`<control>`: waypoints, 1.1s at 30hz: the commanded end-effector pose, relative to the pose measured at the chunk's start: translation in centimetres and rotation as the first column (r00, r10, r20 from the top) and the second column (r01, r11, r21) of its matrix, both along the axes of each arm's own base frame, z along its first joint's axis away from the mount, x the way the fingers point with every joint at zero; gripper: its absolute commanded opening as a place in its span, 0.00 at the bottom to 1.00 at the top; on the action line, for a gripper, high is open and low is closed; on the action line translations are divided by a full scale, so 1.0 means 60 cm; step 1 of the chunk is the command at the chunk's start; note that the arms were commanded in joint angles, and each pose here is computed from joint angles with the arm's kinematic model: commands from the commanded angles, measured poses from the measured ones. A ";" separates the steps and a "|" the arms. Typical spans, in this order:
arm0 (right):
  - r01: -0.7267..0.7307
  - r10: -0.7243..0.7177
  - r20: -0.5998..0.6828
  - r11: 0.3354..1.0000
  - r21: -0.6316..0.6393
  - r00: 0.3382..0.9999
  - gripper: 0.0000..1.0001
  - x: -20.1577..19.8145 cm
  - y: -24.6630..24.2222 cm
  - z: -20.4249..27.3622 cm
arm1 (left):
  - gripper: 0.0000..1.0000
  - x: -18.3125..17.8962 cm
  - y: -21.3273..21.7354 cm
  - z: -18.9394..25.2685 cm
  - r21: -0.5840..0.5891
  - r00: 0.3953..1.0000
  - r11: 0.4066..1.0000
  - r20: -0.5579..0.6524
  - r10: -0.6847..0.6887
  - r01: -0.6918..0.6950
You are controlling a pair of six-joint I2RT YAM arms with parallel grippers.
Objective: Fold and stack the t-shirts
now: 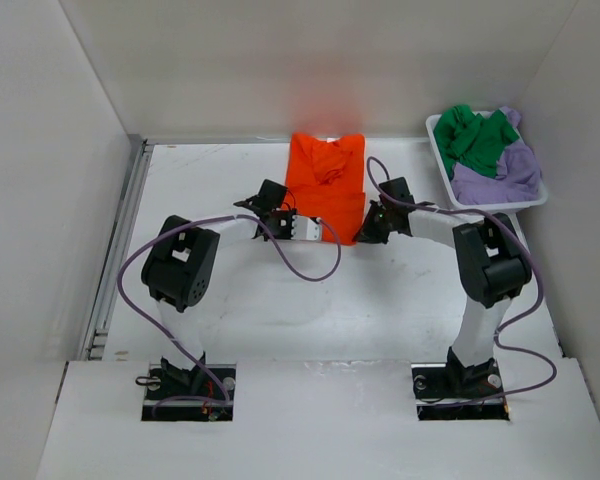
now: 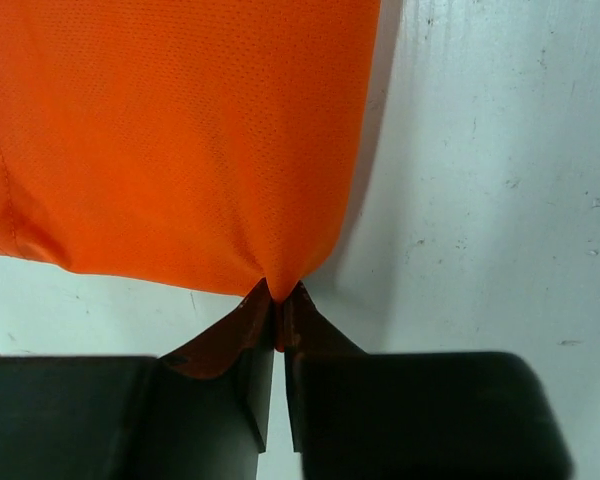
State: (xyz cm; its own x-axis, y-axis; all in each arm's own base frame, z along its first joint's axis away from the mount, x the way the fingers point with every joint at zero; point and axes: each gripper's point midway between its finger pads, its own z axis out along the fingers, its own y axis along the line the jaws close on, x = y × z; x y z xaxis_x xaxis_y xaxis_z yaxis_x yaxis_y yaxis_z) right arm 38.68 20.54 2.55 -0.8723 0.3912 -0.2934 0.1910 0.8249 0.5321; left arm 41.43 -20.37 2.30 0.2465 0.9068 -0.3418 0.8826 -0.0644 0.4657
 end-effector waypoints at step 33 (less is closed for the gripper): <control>-0.341 0.337 0.096 0.940 0.027 0.936 0.01 -0.241 0.080 0.218 | 0.02 -0.241 0.048 0.255 -0.126 0.767 0.880 -0.556 0.320 -0.458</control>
